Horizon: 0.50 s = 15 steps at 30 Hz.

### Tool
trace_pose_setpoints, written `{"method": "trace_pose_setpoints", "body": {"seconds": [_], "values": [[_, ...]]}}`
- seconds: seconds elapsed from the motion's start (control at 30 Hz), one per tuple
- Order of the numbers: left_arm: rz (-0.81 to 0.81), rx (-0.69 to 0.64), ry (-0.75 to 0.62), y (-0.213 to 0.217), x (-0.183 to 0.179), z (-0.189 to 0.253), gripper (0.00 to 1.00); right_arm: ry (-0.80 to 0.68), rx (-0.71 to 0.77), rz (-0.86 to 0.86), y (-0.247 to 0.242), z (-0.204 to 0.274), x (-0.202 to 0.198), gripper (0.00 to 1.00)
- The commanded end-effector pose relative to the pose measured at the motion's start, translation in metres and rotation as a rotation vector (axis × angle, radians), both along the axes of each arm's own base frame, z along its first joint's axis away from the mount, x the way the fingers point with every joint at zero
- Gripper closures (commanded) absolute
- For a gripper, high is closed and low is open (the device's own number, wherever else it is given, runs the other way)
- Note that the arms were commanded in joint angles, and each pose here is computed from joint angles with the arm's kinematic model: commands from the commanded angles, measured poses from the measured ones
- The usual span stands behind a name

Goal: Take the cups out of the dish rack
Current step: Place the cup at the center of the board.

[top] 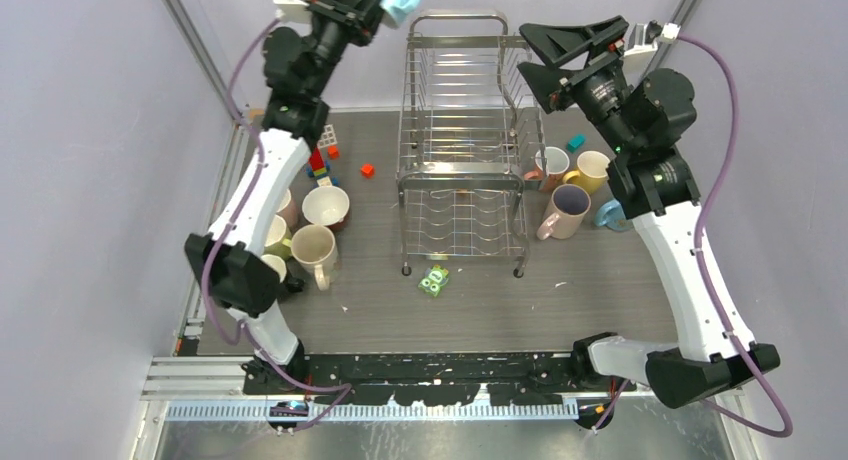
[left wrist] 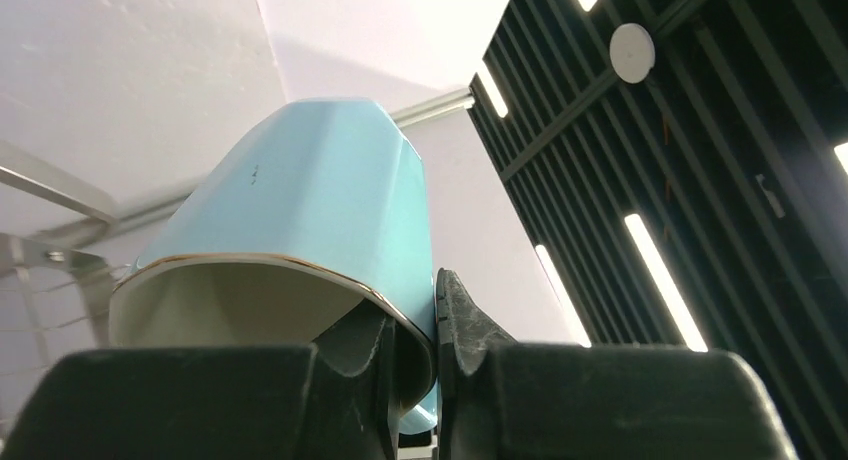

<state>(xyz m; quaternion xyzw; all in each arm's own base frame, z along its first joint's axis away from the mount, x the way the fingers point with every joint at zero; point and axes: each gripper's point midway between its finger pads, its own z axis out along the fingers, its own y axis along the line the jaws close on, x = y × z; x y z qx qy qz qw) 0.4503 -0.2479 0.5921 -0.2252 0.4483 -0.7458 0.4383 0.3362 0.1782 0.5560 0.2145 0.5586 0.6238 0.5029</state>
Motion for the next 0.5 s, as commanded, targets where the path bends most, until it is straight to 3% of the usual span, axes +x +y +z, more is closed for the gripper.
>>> {"method": "trace_pose_setpoints", "body": {"seconds": [0.0,0.2,0.47], "values": [[0.049,0.065,-0.232,0.057,-0.082,0.063,1.00,-0.016,-0.226,-0.086,-0.016,-0.005,-0.025,0.00],[0.137,0.200,-0.178,0.100,-0.086,0.034,1.00,0.023,-0.368,-0.153,-0.031,-0.022,-0.036,0.00],[0.236,0.558,-0.023,0.121,-0.094,-0.035,1.00,0.080,-0.499,-0.197,-0.045,-0.043,-0.043,0.00]]}}
